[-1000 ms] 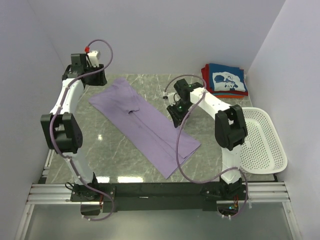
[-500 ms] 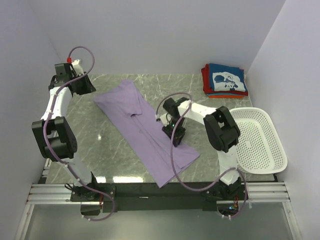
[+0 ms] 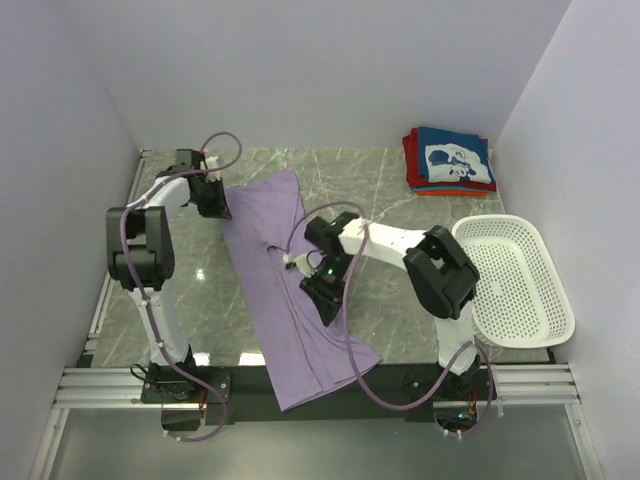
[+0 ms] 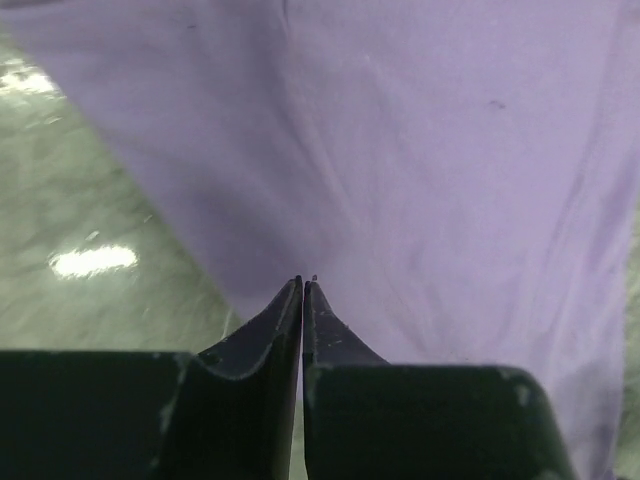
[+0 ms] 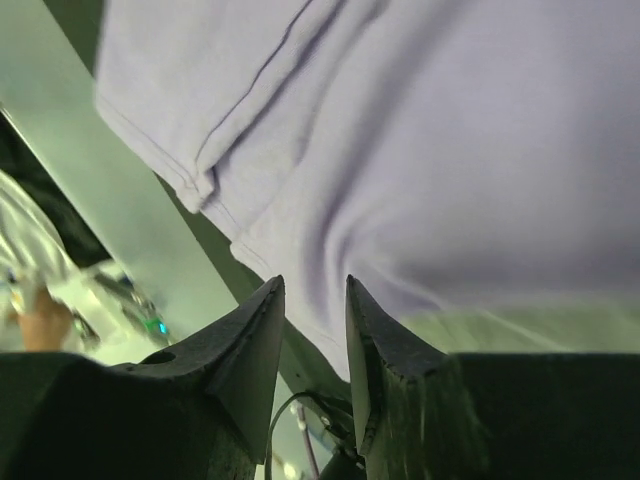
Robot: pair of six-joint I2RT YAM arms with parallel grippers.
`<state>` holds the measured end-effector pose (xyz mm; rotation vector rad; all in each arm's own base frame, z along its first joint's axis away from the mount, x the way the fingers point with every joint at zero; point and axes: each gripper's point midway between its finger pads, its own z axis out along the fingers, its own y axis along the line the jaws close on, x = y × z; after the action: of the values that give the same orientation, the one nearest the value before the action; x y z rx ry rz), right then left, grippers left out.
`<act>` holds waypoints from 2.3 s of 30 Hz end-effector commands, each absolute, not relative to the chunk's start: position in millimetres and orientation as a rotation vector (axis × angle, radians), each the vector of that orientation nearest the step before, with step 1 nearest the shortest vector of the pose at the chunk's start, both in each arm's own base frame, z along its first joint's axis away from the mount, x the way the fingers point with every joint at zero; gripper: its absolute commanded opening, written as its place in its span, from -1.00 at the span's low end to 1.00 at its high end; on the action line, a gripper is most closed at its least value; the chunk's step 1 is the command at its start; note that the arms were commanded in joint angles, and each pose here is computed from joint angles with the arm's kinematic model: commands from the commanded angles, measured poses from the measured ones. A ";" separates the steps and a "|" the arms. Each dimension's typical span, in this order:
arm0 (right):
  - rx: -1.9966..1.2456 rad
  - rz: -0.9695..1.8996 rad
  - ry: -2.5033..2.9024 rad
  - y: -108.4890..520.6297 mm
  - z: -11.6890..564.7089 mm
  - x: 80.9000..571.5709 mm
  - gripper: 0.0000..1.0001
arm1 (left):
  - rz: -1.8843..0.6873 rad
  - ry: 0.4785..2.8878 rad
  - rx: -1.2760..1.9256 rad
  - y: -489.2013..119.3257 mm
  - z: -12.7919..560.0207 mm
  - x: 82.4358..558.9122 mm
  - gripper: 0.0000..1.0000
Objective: Fold and stack the t-shirts
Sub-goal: Fold the tshirt
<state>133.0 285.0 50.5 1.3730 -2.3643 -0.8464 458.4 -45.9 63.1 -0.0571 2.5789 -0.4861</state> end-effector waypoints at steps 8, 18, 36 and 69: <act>1.134 -1.070 -2.770 252.8 109.7 249.8 -0.22 | -0.397 2.628 0.074 -93.8 18.4 497.2 -0.84; 0.870 -1.077 -3.051 211.6 123.2 337.0 -0.22 | -0.496 2.438 0.228 -198.3 31.5 604.7 -0.80; 0.536 -1.390 -3.086 281.0 112.2 426.7 -0.24 | -0.656 2.254 0.263 -180.1 162.4 486.9 -0.67; -0.046 -1.214 -3.219 251.3 11.8 535.7 -0.53 | -0.866 2.499 0.117 -180.5 63.4 454.4 -0.71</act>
<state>514.7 262.5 26.9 -0.0065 -3.1349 -1.2667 425.0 -165.9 44.4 0.1128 2.5896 -0.7959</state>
